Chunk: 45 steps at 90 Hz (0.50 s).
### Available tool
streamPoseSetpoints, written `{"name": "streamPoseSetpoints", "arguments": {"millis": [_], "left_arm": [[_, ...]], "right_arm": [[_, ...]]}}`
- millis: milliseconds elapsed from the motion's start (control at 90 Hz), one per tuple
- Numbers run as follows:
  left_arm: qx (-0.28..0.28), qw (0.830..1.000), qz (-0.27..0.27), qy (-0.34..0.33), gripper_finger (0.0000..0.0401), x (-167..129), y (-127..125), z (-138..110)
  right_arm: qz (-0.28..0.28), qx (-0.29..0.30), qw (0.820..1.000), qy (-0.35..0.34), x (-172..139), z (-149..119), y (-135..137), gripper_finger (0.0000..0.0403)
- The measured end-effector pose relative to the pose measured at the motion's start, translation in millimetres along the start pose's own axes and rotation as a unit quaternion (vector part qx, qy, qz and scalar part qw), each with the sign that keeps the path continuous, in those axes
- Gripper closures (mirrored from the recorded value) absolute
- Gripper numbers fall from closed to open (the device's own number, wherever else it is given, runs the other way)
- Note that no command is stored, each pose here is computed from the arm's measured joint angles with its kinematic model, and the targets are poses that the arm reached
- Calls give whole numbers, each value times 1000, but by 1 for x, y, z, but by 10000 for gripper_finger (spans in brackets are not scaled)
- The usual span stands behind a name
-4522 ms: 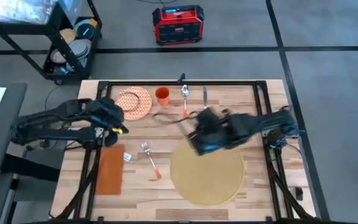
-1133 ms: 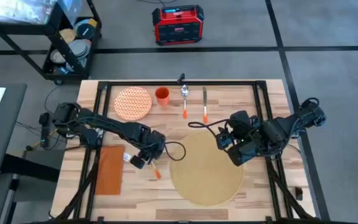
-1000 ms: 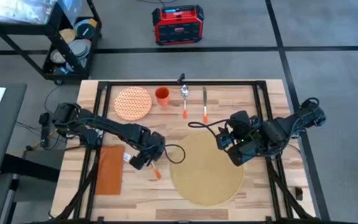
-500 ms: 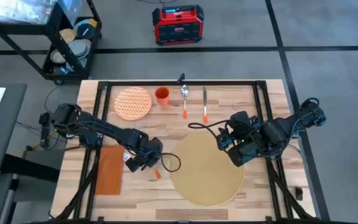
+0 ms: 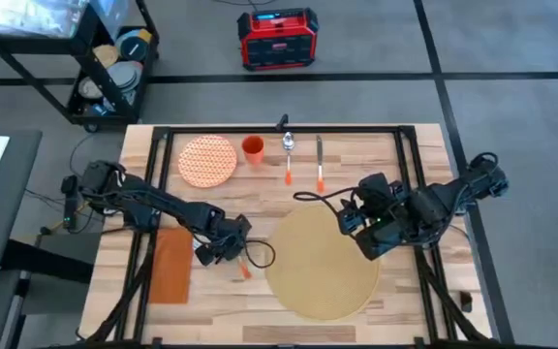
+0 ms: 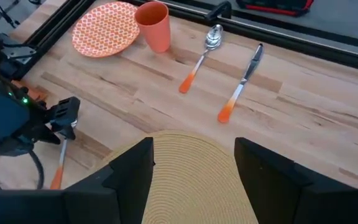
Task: Set table place
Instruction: Put the orange fork on the orange table napkin
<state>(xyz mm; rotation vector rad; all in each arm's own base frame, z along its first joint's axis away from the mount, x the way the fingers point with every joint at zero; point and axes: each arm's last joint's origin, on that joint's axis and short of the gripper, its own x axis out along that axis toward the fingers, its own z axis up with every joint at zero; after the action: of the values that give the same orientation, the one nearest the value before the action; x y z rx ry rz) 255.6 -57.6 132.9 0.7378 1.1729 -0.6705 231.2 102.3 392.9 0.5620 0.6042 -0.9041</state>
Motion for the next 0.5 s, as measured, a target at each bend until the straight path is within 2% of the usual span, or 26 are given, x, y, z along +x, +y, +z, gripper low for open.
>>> {"name": "streamPoseSetpoints", "arguments": {"millis": [100,278,500], "left_arm": [[-1,1000,6,-8,268,2,-1,-1],[3,1000,12,-18,384,3,0,1],[-9,1000,18,4,398,-5,1,7]], "right_arm": [[2,2,1000,0,0,0,1,191],[11,11,1000,0,0,0,3,191],[22,21,1000,-1,0,0,5,191]]}}
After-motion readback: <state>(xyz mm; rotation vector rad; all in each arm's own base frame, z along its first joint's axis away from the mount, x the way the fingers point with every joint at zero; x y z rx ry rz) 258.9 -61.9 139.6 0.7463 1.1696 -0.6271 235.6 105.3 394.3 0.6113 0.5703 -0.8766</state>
